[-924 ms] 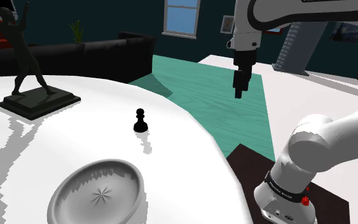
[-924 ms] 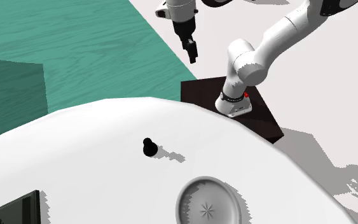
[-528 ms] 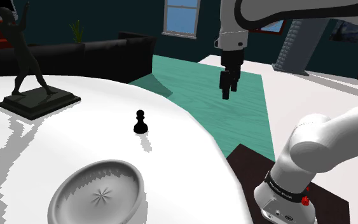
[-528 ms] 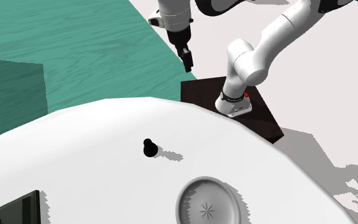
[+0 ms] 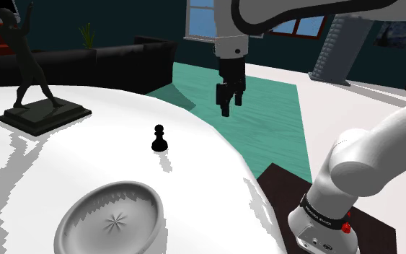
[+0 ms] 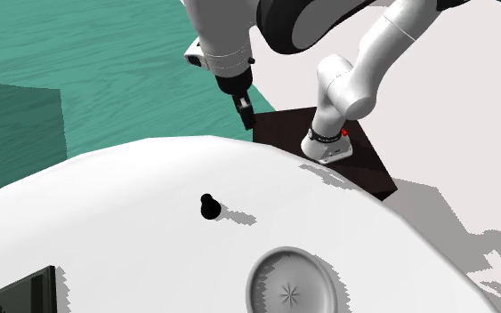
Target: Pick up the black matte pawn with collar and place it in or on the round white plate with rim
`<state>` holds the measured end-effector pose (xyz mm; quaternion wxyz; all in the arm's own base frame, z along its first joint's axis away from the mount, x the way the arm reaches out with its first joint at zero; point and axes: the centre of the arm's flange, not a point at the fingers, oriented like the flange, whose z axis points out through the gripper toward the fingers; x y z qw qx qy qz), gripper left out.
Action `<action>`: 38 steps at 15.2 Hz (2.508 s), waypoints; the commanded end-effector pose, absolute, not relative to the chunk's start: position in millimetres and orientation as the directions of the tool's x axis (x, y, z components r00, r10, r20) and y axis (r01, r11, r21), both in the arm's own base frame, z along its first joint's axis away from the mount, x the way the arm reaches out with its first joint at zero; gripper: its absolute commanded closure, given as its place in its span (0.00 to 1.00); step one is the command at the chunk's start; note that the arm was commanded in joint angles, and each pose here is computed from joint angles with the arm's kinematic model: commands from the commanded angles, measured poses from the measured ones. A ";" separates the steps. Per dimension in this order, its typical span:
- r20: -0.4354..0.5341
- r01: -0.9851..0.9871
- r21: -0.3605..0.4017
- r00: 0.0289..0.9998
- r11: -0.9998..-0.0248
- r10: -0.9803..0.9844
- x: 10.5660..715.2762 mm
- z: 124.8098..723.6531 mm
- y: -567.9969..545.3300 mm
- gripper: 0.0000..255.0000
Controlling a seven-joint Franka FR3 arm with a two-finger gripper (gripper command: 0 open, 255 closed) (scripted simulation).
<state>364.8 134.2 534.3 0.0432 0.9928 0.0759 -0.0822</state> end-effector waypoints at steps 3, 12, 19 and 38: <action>-0.160 0.163 0.089 0.976 -0.983 0.147 389.9 530.8 183.1 0.00; -0.140 0.175 0.127 0.978 -0.976 0.157 444.4 521.8 291.4 0.00; -0.129 0.181 0.147 0.978 -0.972 0.162 472.7 505.5 349.1 0.00; -0.129 0.181 0.147 0.978 -0.972 0.162 469.6 476.7 344.3 1.00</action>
